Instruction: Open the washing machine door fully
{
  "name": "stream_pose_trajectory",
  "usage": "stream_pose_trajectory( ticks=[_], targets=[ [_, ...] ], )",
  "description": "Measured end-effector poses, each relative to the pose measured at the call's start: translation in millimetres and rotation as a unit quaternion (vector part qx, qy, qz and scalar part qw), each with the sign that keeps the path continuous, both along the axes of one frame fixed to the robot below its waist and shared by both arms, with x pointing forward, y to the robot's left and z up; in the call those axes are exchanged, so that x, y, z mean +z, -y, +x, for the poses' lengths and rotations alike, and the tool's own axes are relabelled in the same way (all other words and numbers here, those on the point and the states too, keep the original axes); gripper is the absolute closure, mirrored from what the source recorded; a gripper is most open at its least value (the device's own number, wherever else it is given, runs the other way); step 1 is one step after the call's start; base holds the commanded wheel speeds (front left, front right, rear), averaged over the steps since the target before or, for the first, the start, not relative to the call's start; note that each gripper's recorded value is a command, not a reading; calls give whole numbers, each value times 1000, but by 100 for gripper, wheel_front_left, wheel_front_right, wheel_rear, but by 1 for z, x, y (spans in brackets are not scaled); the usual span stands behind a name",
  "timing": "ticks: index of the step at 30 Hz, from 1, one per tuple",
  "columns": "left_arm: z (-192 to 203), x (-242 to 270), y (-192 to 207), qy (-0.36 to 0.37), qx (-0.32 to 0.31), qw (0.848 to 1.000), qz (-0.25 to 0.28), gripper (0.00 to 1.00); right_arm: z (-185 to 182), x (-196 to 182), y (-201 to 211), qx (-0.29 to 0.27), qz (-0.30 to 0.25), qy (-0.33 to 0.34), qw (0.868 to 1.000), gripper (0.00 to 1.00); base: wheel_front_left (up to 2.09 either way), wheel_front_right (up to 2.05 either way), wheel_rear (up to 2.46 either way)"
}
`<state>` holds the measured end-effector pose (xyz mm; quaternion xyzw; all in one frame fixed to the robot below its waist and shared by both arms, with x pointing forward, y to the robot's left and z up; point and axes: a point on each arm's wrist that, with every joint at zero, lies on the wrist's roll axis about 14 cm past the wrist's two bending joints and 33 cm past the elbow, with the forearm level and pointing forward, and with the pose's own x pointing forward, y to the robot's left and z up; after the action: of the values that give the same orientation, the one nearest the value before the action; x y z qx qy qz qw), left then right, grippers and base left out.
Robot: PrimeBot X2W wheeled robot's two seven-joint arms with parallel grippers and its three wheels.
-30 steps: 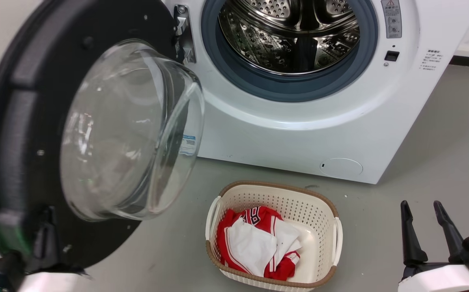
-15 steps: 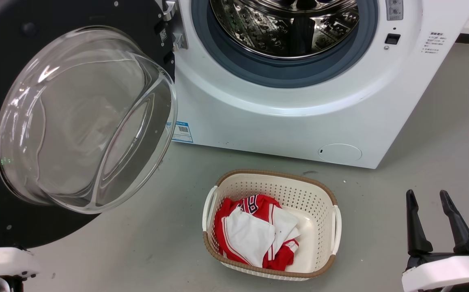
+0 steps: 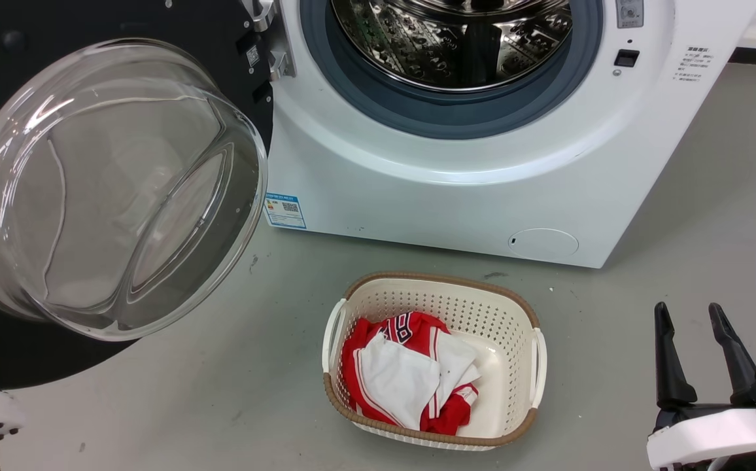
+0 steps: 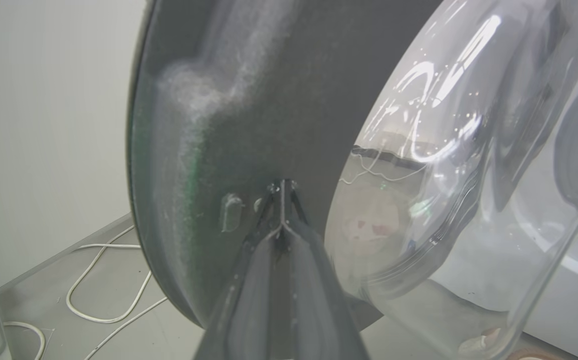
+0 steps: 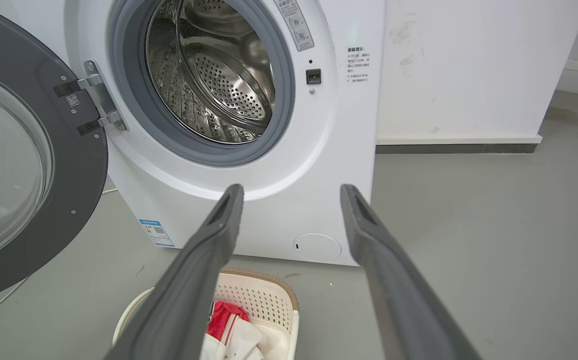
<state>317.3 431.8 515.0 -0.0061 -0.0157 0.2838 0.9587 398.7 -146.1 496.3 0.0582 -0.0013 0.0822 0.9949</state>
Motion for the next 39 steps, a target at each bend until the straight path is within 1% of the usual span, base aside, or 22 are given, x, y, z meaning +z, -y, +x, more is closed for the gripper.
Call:
stream_pose_trajectory(
  ticks=[6, 10, 17, 24, 25, 26, 27, 28, 29, 35, 39],
  targets=[
    [-7, -1, 15, 6, -10, 1000, 3, 100, -4, 3, 2, -3, 1, 5, 1000, 0, 0, 0, 0],
    [-16, -2, 36, 13, -27, 1000, 7, 100, -9, 7, 5, -7, 3, 12, 1000, 0, 0, 0, 0],
    [-17, -9, 98, 26, -85, 996, -11, 100, -17, 13, 7, -11, 3, 21, 1000, 0, 0, 0, 0],
    [-1, -1, 157, 44, -167, 985, -12, 100, -24, 19, 13, -19, -5, 27, 999, 0, 0, 0, 0],
    [2, 0, 166, 47, -180, 982, -13, 91, -25, 19, 14, -20, -6, 28, 999, 0, 0, 0, 0],
    [5, 1, 174, 49, -193, 980, -14, 70, -26, 19, 15, -21, -7, 28, 999, 0, 0, 0, 0],
    [7, 2, 183, 52, -204, 977, -14, 53, -28, 19, 16, -22, -10, 28, 999, 0, 0, 0, 0],
    [11, 3, 192, 54, -218, 974, -13, 20, -29, 19, 17, -23, -11, 28, 999, 0, 0, 0, 0],
    [14, 6, 199, 58, -229, 972, -12, 0, -30, 20, 17, -24, -12, 29, 999, 0, 0, 0, 0],
    [34, 21, 229, 78, -277, 958, -1, 0, -34, 24, 25, -35, -21, 33, 999, 0, 0, 0, 0],
    [45, 29, 237, 88, -289, 953, 8, 0, -38, 27, 29, -42, -26, 38, 998, 0, 0, 0, 0]
  ],
)
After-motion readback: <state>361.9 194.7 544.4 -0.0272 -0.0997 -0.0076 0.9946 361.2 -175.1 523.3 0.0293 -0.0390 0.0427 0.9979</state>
